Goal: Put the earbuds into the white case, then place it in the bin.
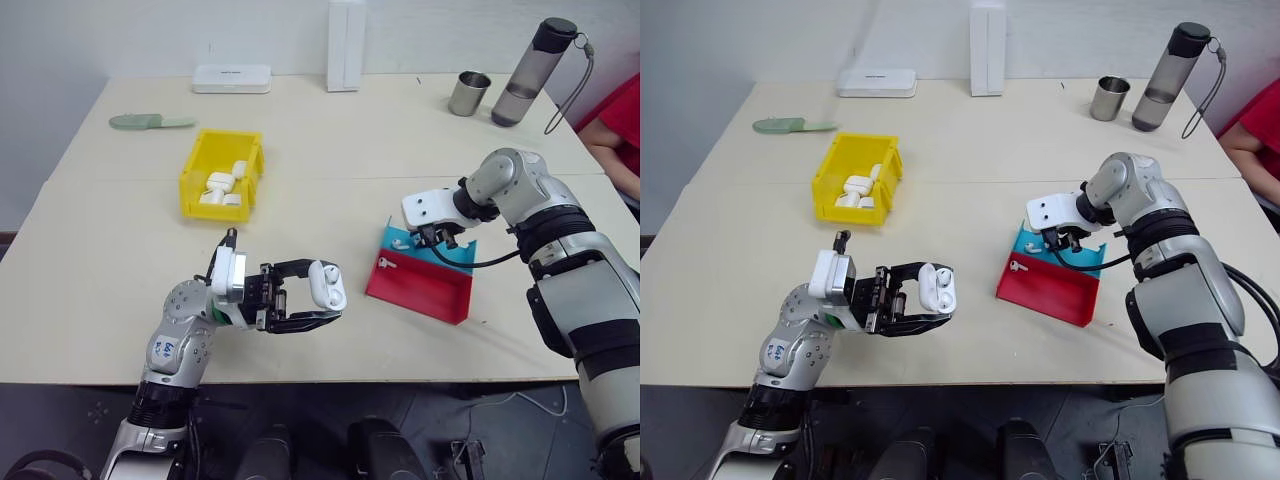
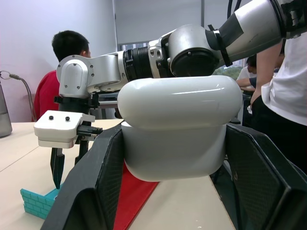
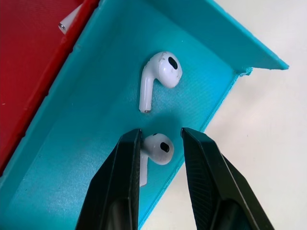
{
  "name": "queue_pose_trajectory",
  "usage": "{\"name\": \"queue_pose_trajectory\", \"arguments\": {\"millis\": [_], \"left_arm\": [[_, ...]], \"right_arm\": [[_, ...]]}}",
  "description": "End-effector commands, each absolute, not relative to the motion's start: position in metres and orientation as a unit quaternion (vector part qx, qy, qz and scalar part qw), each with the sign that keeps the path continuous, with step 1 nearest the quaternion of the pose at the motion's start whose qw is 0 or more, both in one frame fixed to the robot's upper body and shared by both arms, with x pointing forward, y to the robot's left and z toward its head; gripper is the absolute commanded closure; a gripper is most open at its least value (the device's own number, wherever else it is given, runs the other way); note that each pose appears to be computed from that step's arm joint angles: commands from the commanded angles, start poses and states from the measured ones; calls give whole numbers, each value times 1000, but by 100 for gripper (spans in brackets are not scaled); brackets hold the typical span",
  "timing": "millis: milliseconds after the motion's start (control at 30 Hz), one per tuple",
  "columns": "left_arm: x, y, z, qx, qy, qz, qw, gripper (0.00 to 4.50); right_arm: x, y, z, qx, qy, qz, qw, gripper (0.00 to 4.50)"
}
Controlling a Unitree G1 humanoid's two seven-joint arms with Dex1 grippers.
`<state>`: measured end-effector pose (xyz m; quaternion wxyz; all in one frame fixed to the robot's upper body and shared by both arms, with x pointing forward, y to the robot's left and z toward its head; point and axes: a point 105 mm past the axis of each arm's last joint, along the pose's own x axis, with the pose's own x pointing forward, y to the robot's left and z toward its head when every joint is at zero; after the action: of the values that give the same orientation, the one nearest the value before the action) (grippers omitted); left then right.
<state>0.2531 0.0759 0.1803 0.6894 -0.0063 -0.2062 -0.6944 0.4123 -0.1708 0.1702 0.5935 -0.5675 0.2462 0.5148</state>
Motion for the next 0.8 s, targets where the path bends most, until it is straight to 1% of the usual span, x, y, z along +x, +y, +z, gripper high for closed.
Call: {"name": "queue_pose_trajectory", "arguments": {"millis": [33,333,500,633,800], "left_arm": [[249,76,190,2,-225,-695,683,169],[247,75,189,3,-224,-694,684,169],[246,75,189,4,-224,-693,685,169],[246,75,189,4,-224,-693,685,169],[246,75,188,5,-223,-694,685,169]], "right_arm": [[411,-184,166,-570,274,504,588,320],[410,-188,161,-567,290,501,586,320],[410,-184,160,-563,285,507,588,320],[411,-182,159,-563,279,507,590,404],[409,-182,160,-551,274,512,599,404]]}}
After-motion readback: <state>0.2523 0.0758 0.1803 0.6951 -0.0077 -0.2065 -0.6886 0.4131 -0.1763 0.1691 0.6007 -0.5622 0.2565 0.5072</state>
